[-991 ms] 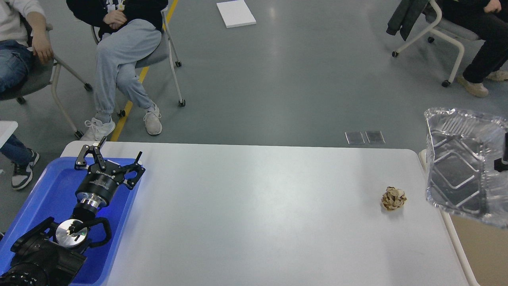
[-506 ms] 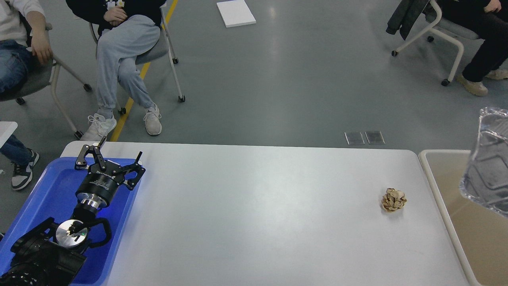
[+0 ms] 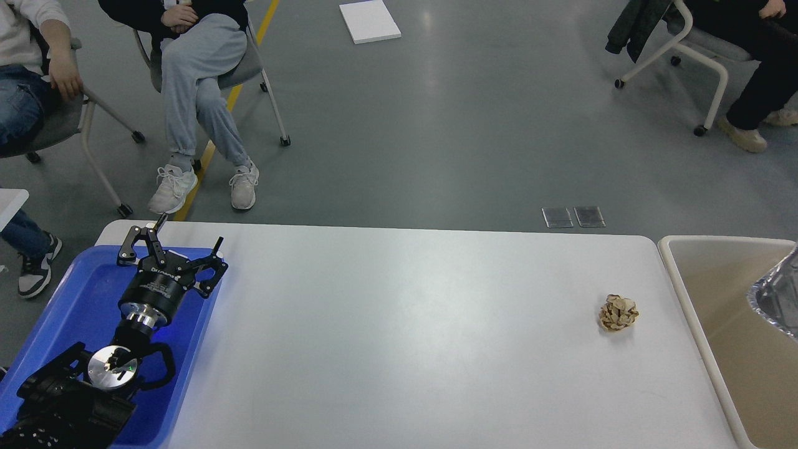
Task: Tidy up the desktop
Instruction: 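Lower the foil tray into the bin and release it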
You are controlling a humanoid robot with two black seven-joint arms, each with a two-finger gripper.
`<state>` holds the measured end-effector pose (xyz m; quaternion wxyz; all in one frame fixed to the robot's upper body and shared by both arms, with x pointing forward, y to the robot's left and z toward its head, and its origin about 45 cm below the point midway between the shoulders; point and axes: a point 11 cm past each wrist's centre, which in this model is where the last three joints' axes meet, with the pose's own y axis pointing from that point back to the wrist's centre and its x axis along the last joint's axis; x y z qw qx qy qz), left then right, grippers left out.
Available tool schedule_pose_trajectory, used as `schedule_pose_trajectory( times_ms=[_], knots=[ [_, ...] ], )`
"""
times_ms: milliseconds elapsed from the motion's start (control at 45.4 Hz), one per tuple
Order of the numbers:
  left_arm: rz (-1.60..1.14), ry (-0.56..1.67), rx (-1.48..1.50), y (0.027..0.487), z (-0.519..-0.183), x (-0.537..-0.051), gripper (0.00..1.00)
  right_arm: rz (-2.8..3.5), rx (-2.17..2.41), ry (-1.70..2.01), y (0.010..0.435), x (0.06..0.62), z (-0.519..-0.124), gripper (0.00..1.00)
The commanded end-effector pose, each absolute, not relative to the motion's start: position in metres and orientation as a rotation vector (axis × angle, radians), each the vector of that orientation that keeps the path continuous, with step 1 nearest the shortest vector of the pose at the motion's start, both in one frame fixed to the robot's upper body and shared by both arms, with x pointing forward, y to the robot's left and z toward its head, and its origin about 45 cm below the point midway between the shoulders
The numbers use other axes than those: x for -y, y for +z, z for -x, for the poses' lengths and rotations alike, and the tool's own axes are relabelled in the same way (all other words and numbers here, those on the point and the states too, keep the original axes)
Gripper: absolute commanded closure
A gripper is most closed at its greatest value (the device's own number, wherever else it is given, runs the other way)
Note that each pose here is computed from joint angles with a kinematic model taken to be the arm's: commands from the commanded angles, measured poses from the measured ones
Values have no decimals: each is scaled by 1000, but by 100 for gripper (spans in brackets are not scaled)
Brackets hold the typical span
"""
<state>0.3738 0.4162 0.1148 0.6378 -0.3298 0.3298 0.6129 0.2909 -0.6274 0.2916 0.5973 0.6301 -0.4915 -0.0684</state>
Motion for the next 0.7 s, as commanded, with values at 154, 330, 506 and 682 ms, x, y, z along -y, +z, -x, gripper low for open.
schedule_pose_trajectory(
  times_ms=[154,330,506,682],
  knots=[
    [754,1400,-753,115,-374,-416,0,-1394,1335,-287,205,642,-274,100],
    [753,1398,-753,115,-374,-416,0,-1322,1408,-281,166,649,-267,100],
    [754,1400,-753,115,-374,-416,0,-1267,1442,-261,150,651,-261,100],
    [754,1400,-753,115,-374,-416,0,-1139,1518,-157,148,661,-257,100]
  ],
)
